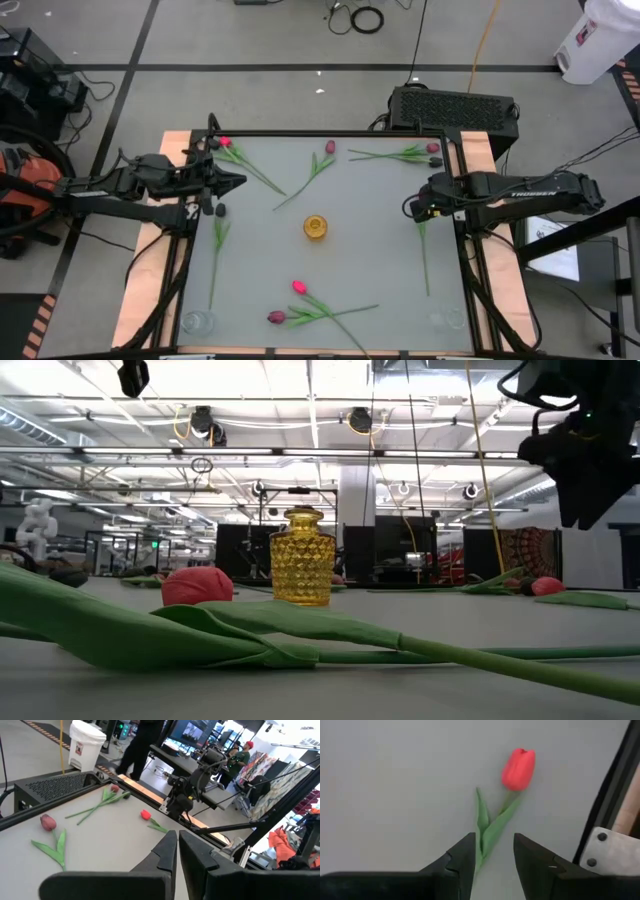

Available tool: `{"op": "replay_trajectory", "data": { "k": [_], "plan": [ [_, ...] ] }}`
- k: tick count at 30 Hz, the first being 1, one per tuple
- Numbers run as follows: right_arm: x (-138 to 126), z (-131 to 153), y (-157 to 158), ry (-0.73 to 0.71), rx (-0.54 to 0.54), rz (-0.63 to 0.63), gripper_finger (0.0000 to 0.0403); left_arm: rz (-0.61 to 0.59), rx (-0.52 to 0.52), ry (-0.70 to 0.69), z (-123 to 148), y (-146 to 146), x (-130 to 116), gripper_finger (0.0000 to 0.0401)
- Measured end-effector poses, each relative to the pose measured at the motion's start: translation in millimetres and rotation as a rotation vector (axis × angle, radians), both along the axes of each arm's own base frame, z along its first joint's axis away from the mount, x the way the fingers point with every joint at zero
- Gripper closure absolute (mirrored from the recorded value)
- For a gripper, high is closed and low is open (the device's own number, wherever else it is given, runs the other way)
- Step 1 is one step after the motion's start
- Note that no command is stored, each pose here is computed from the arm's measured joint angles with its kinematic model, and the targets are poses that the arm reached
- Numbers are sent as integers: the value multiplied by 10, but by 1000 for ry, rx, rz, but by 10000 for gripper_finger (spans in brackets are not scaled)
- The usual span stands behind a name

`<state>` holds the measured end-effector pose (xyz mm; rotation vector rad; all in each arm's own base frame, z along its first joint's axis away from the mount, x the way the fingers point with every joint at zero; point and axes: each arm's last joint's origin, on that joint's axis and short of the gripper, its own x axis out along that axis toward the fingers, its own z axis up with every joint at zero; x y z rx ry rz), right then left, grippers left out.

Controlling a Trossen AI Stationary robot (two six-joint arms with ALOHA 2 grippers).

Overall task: Sort flowers into vase by color
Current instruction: Put the middle right pink flower into the yellow vase

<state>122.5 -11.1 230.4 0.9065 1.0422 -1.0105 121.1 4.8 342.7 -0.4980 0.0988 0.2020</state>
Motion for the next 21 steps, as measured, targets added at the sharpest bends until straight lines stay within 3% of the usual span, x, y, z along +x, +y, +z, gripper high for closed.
{"op": "replay_trajectory", "data": {
  "k": [6, 21],
  "plan": [
    [16, -13, -12, 5, -16, -51, 277, 0, 0, 0, 0, 0, 0, 375],
    [131, -119, -16, 97, -12, -44, 277, 0, 0, 0, 0, 0, 1, 375]
  ]
}}
